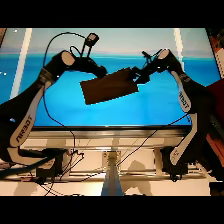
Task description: Fold the clothes and pants, and hang the long-sleeved shirts on hangers.
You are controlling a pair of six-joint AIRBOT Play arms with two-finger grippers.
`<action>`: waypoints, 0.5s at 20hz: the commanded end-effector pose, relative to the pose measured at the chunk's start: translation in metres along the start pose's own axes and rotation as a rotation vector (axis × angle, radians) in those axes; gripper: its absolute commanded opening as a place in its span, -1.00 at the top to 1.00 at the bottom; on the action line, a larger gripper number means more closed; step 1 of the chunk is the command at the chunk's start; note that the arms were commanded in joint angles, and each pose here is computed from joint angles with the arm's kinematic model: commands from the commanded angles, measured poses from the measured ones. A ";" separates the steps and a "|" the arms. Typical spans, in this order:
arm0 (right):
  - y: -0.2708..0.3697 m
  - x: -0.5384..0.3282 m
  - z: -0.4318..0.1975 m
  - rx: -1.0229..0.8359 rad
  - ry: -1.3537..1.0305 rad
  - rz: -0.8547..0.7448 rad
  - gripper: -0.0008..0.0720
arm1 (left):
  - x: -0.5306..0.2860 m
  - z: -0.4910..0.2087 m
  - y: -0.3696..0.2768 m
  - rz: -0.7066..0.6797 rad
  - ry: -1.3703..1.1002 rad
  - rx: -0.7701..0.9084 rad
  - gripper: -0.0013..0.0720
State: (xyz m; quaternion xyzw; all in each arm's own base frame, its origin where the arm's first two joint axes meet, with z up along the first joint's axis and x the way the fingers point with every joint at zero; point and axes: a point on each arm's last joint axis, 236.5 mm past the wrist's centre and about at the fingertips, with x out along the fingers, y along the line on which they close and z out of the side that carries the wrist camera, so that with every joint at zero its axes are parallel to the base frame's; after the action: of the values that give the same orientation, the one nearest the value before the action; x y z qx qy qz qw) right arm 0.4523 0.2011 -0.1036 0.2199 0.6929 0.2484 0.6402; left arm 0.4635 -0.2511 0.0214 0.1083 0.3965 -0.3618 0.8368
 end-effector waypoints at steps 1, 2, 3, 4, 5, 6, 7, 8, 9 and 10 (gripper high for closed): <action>0.043 0.052 -0.028 -0.169 0.098 0.020 -0.73 | -0.082 -0.051 0.103 0.387 0.253 0.107 -0.93; 0.054 0.061 -0.034 -0.237 0.110 0.020 -0.44 | -0.106 -0.055 0.118 0.450 0.280 0.117 -0.93; 0.063 0.067 -0.036 -0.272 0.107 0.012 0.12 | -0.132 -0.058 0.129 0.503 0.303 0.122 -0.93; 0.070 0.071 -0.034 -0.298 0.095 0.002 0.75 | -0.153 -0.061 0.136 0.540 0.311 0.114 -0.92; 0.079 0.069 -0.031 -0.318 0.081 0.005 0.94 | -0.174 -0.061 0.141 0.576 0.290 0.063 -0.69; 0.087 0.064 -0.026 -0.322 0.063 0.004 0.94 | -0.193 -0.059 0.146 0.612 0.248 -0.010 -0.12; 0.095 0.052 -0.019 -0.321 0.031 -0.010 0.94 | -0.211 -0.057 0.151 0.645 0.209 -0.070 0.45; 0.098 0.036 -0.010 -0.325 -0.008 -0.043 0.94 | -0.227 -0.056 0.156 0.675 0.170 -0.132 0.92; 0.100 0.013 0.000 -0.335 -0.060 -0.097 0.94 | -0.242 -0.055 0.160 0.702 0.123 -0.207 0.93; 0.100 -0.014 0.009 -0.342 -0.117 -0.159 0.94 | -0.253 -0.055 0.163 0.724 0.082 -0.287 0.93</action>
State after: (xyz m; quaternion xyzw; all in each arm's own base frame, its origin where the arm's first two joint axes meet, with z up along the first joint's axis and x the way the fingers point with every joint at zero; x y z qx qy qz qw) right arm 0.4389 0.2900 -0.0678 0.0983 0.6464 0.3392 0.6763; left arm 0.4498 -0.0178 0.1242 0.2129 0.4276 -0.0667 0.8760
